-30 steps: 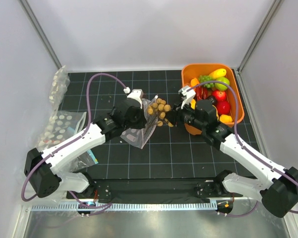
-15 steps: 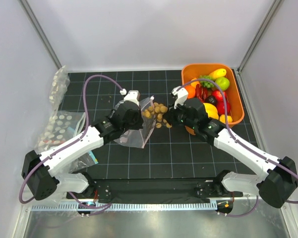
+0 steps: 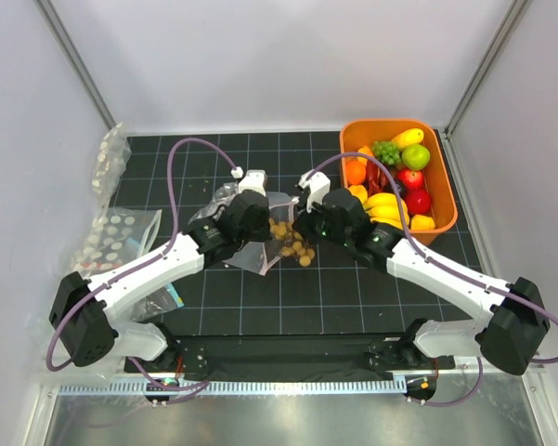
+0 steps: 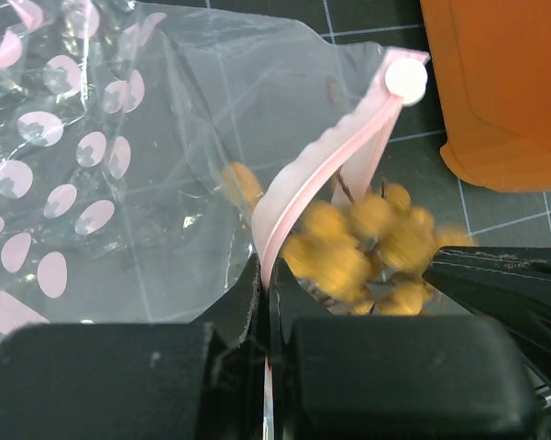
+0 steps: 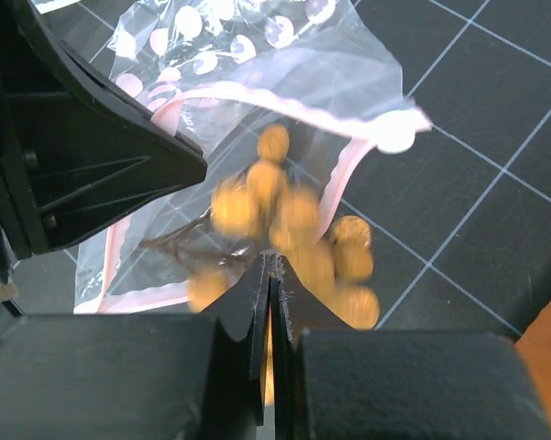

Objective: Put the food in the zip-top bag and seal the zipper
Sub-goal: Place the fake fruit in the zipper food storage bag.

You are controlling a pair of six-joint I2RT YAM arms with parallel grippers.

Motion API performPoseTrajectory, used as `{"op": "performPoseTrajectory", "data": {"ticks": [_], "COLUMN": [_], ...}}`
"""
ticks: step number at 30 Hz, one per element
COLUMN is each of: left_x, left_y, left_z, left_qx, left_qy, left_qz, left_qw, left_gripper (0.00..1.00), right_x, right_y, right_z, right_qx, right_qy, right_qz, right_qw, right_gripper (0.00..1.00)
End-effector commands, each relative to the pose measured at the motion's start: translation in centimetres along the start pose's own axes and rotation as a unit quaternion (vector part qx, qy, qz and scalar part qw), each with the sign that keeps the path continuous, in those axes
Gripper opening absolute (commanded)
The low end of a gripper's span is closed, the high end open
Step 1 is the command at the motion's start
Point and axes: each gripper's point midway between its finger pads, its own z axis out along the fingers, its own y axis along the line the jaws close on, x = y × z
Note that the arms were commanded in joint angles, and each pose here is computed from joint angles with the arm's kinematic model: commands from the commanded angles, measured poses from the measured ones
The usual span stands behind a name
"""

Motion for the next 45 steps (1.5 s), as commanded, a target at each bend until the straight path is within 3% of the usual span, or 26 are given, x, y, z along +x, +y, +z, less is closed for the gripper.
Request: {"op": "performPoseTrajectory", "data": {"ticks": [1,8,15,19,22,27,35,40,45], "left_x": [-1.3,-0.8,-0.2,-0.1,0.2,0.9,1.6,2.7,3.9], "left_y": [-1.0,-1.3,-0.5,0.8,1.2,0.6,1.1,1.5,1.9], "left_z": [0.4,1.1,2.2,2.9,3.3,4.0,4.5,4.9,5.7], "left_qx": [0.014,0.020,-0.006,-0.040,-0.049,-0.036,-0.045,-0.049,-0.058], "left_qy": [-0.027,-0.017,-0.015,-0.027,-0.030,-0.019,-0.013,-0.003,0.010], "left_qz": [-0.003,0.000,0.016,0.023,0.021,0.022,0.030,0.031,0.038], "left_qw": [1.000,1.000,1.000,0.999,0.998,0.999,0.998,0.998,0.998], "left_gripper": [0.00,0.00,0.00,0.00,0.00,0.00,0.00,0.00,0.00], "right_x": [-2.8,-2.7,-3.8,-2.0,0.6,3.6,8.0,9.3,9.4], "right_y": [0.3,0.3,-1.8,-3.8,-5.0,-4.3,-4.6,-3.8,-3.5], "right_z": [-0.5,-0.3,-2.0,-1.7,-1.0,0.2,3.1,4.1,5.3], "right_qx": [0.001,0.002,0.058,0.108,0.148,0.139,0.141,0.117,0.105], "right_qy": [-0.036,-0.033,-0.073,-0.065,-0.042,-0.029,0.016,-0.001,0.005], "right_qz": [-0.003,0.004,0.043,0.116,0.160,0.254,0.241,0.287,0.279], "right_qw": [0.999,0.999,0.995,0.985,0.975,0.957,0.960,0.951,0.954], "right_gripper": [0.07,0.14,0.75,0.93,0.97,0.98,0.99,1.00,1.00]}}
